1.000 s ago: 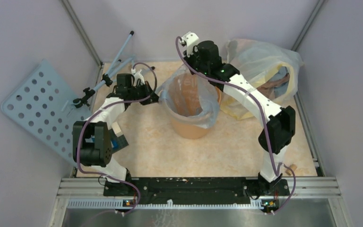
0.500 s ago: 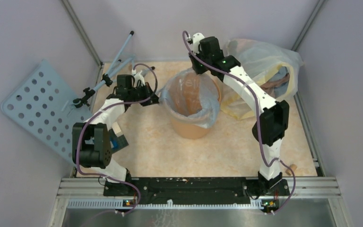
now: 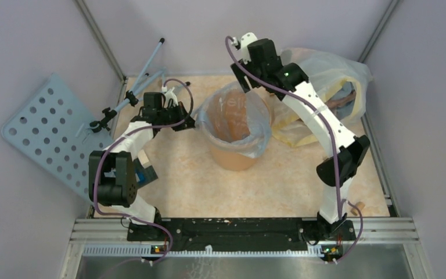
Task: Put the trash bags into the trash bin
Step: Move the trash bin to the center of the board.
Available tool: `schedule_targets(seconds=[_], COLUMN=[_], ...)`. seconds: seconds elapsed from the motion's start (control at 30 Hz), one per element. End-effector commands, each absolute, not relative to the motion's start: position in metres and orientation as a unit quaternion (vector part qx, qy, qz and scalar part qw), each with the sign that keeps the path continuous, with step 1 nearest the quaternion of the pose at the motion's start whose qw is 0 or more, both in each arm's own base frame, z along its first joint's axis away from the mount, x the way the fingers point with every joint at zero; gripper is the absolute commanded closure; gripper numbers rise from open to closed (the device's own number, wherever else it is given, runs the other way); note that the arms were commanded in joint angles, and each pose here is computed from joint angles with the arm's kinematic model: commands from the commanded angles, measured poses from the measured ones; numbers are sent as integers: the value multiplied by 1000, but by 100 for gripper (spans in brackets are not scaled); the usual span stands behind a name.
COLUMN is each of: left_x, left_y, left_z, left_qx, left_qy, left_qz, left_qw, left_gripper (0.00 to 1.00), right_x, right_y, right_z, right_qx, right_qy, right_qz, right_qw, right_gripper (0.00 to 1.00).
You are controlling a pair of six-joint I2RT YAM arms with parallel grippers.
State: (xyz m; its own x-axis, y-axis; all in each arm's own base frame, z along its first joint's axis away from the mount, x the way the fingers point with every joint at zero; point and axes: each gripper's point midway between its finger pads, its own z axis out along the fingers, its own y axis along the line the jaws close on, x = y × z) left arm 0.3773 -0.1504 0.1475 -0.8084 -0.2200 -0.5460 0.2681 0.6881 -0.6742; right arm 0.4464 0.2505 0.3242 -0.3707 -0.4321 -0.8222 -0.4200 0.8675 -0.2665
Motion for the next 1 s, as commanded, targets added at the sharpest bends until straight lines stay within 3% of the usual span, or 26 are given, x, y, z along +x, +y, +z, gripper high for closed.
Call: schedule_targets(seconds=[0.0,0.27,0.57,0.77,0.97], left_x=[381,380,380,380,381], left_y=[-151,-152,-151,-151,-150], left_z=[165,165,165,166,165], left_qx=[34,36,38,38,38], left_qy=[854,854,855,855,856], left_qz=[-396,-396,-394,-394,-392], left_qw=[336,335,336,335,336], left_gripper=[100,100,100,100,100], right_x=[402,381,385,377,379], right_y=[248,260,240,264,268], right_z=[366,345,312,313,311], right_qx=[-288,-320,-320,-335,-335], right_qy=[801,818,828,833,834], right_qz=[-77,-64,-185,-106,-102], right_qw=[519,474,421,427,427], right_gripper=[21,28,28,28,27])
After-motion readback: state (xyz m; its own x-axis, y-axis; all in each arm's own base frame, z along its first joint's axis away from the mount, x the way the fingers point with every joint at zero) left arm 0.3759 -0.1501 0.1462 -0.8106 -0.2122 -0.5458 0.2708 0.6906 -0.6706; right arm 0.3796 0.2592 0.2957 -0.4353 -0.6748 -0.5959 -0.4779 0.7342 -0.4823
